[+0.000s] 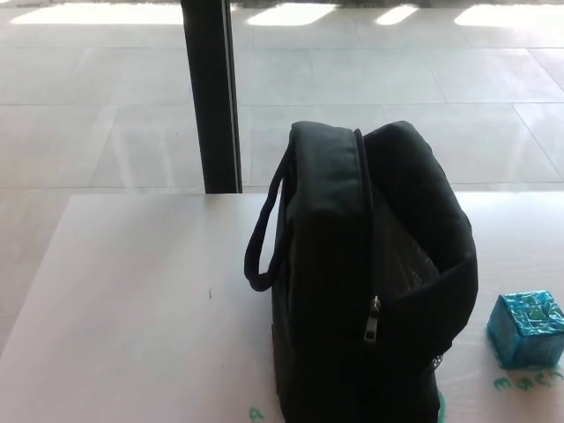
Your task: The robot uses its right hand to pick up the cube kept on the middle of the desk and put it inside the bag next to it
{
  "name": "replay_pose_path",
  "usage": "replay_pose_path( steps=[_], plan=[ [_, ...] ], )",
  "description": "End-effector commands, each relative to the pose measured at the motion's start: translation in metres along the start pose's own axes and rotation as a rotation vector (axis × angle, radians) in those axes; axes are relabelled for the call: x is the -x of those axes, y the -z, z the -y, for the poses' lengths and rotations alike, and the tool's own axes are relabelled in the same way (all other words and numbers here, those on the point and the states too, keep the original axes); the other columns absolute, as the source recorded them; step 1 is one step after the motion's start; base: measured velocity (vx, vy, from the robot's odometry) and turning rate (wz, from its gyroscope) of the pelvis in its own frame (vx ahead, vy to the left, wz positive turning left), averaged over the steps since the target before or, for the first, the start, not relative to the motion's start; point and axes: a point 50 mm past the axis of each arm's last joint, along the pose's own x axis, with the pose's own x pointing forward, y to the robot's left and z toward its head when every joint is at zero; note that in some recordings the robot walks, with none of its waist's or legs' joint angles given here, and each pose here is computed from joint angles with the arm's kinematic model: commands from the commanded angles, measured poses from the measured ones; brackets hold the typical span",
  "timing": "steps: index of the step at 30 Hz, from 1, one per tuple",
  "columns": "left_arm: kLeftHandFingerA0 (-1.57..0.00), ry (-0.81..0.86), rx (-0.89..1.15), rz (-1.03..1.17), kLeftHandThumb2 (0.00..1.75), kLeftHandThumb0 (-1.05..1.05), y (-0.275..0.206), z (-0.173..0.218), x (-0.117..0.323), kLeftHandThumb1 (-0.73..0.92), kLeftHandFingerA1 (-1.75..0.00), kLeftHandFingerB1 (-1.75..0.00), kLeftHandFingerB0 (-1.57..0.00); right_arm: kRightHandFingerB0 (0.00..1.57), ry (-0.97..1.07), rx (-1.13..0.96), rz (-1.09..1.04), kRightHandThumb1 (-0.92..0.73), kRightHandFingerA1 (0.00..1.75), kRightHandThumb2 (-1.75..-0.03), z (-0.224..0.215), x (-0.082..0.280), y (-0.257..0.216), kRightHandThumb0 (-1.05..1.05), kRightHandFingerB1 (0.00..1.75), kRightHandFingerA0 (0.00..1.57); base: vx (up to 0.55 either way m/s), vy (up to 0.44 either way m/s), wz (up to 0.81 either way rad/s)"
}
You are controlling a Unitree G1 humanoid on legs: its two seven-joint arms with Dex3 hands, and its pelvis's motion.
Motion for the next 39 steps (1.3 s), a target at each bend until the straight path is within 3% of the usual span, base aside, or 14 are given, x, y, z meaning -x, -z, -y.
replay_pose_path(
  steps=[1,2,3,4,13,14,16,17,24,25,27,28,30,39],
  plan=[
    [-0.05,0.139,0.162,0.002,0.95,-0.41,-0.009,-0.006,0.009,0.33,-0.55,-0.50,0.00,0.00,-0.009,-0.145,0.092,-0.73,0.42,-1.10,0.028,0.011,-0.019,-0.92,0.08,0.02,0.00,0.000,0.00],
    [-0.05,0.140,0.163,0.002,0.95,-0.41,-0.009,-0.006,0.009,0.33,-0.55,-0.50,0.00,0.00,-0.010,-0.146,0.091,-0.73,0.42,-1.10,0.028,0.011,-0.019,-0.92,0.08,0.02,0.00,0.000,0.00],
    [-0.05,0.137,0.180,-0.010,0.96,-0.40,-0.009,-0.005,0.008,0.35,-0.55,-0.50,0.00,0.00,0.044,-0.226,0.099,-0.87,0.41,-0.65,0.034,0.011,-0.020,-0.81,0.17,0.01,0.00,0.000,0.00],
    [-0.05,0.134,0.179,-0.006,0.97,-0.40,-0.013,-0.005,0.005,0.35,-0.55,-0.50,0.00,0.00,0.116,-0.277,0.130,-0.73,0.33,-1.10,0.046,0.007,-0.031,-0.92,0.06,0.00,0.00,0.000,0.00],
    [-0.05,0.129,0.139,-0.024,0.97,-0.41,-0.012,-0.009,0.005,0.34,-0.55,-0.50,-0.01,0.09,0.460,-0.411,0.229,-0.60,0.16,-0.94,0.102,0.017,-0.091,-0.76,0.18,0.01,0.00,0.000,0.00],
    [-0.12,0.125,0.135,-0.032,0.58,-0.76,-0.008,-0.010,0.007,0.63,-0.52,-0.40,-0.18,0.09,0.461,-0.459,0.206,-0.55,0.12,-0.87,0.107,0.017,-0.092,-0.78,0.16,0.00,0.00,0.000,0.00],
    [-0.13,0.125,0.134,-0.038,0.58,-0.76,-0.005,-0.010,0.008,0.63,-0.53,-0.41,-0.18,0.00,0.441,-0.490,0.168,-0.56,0.25,-0.92,0.106,0.015,-0.087,-0.67,0.23,0.00,0.00,0.000,0.00],
    [-0.05,0.128,0.136,-0.045,0.96,-0.41,-0.003,-0.010,0.009,0.33,-0.55,-0.50,0.00,0.02,0.430,-0.485,0.142,-0.56,0.20,-0.90,0.105,0.015,-0.082,-0.75,0.10,0.00,0.00,0.000,0.00],
    [-0.05,0.120,0.184,-0.074,0.99,-0.40,0.001,-0.010,0.011,0.40,-0.55,-0.49,0.00,0.00,0.494,-0.538,0.036,-0.63,0.12,-0.93,0.101,0.005,-0.060,-0.88,0.03,0.00,0.00,0.000,0.00],
    [-0.12,0.110,0.179,-0.075,0.58,-0.69,0.001,-0.011,0.010,0.62,-0.51,-0.39,-0.18,0.00,0.521,-0.576,0.065,-0.64,0.06,-0.93,0.104,0.003,-0.071,-0.90,0.00,0.00,0.00,0.000,0.00],
    [-0.12,0.110,0.179,-0.075,0.58,-0.69,0.000,-0.010,0.010,0.62,-0.51,-0.39,-0.18,0.00,0.524,-0.580,0.062,-0.64,0.06,-0.93,0.105,0.002,-0.071,-0.90,0.00,0.00,0.00,0.000,0.00],
    [-0.05,0.114,0.165,-0.075,0.98,-0.40,0.000,-0.010,0.010,0.37,-0.55,-0.49,-0.01,0.00,0.531,-0.580,0.075,-0.77,0.13,-0.63,0.106,0.002,-0.077,-0.74,0.16,0.00,0.00,0.000,0.00],
    [-0.05,0.120,0.157,-0.070,0.98,-0.40,-0.001,-0.011,0.011,0.37,-0.55,-0.49,0.00,0.00,0.550,-0.627,0.244,-0.65,0.06,-0.95,0.114,0.004,-0.131,-0.91,0.05,0.00,0.00,0.000,0.00],
    [-0.14,0.112,0.144,-0.069,0.58,-0.74,0.001,-0.012,0.009,0.61,-0.53,-0.40,-0.19,0.00,0.350,-0.417,0.526,-0.68,0.09,-0.99,0.102,0.007,-0.241,-0.95,0.00,0.00,0.00,0.000,0.00]
  ],
)
